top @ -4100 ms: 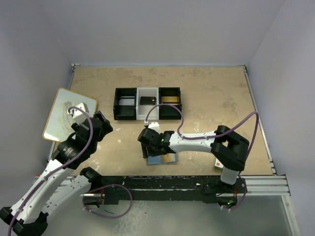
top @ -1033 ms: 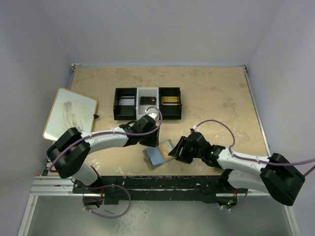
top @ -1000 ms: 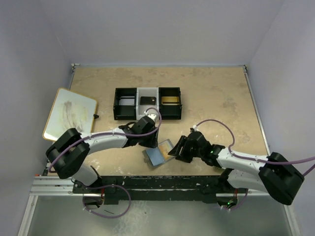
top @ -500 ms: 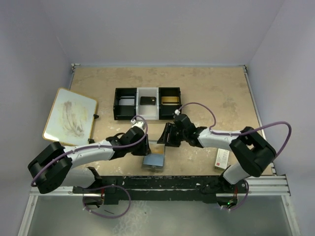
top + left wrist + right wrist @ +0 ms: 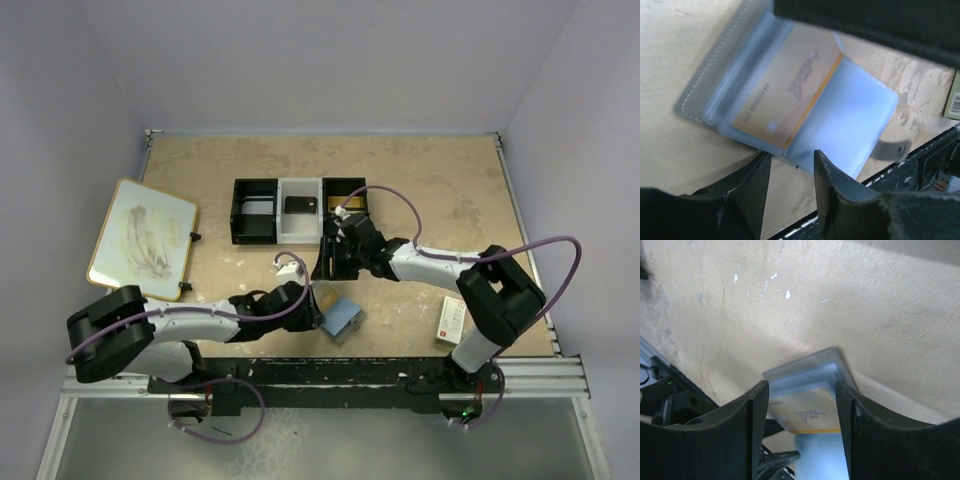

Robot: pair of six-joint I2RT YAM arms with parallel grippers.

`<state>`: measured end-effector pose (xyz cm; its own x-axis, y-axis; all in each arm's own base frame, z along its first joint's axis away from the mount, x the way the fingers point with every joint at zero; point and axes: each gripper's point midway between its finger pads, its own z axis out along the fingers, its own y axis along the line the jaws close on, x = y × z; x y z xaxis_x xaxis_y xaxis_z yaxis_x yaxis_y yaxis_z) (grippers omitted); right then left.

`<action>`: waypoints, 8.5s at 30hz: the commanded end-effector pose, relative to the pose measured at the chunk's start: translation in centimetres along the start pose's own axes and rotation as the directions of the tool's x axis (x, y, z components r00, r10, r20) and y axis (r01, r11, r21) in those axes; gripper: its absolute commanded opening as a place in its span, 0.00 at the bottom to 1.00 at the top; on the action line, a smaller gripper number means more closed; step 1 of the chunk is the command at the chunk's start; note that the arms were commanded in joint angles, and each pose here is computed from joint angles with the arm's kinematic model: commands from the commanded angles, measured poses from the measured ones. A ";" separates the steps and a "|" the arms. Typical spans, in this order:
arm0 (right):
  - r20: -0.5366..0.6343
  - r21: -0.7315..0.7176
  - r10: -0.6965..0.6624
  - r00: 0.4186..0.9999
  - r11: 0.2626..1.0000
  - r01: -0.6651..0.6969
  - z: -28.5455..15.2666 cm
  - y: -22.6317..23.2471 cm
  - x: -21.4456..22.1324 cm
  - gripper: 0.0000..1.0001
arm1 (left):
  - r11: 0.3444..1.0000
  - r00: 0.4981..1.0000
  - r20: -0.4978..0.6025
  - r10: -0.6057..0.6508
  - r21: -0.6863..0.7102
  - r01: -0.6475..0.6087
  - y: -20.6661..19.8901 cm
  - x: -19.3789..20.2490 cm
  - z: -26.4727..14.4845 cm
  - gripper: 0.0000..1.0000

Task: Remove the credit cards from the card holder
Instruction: Remove the credit card from the card holder.

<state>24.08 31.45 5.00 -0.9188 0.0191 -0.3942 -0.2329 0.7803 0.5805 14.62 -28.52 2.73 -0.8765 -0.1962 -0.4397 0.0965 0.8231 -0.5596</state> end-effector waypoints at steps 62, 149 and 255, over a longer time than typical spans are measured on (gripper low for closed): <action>0.053 -0.234 0.374 0.926 0.906 -0.352 -1.3 0.6 3.7 0.26 | 0.934 0.969 -0.018 0.248 -0.260 -0.244 1.9 -5.5 0.8 0.31; 0.062 -0.167 0.385 0.921 0.913 -0.371 -1.4 -1.5 5.1 0.37 | 0.948 0.984 0.021 0.176 -0.273 -0.164 0.5 -6.6 1.0 0.20; 0.047 -0.202 0.486 0.873 0.860 -0.468 -0.9 -2.9 6.3 0.11 | 0.917 0.955 -0.060 0.291 -0.265 -0.297 1.0 -4.3 2.0 0.16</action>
<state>18.11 28.91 2.09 -0.9099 0.4045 -0.0921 0.1497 0.5272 0.8365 20.42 -28.26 4.37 -0.8198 0.0637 -0.5691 0.2116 0.9572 -0.1977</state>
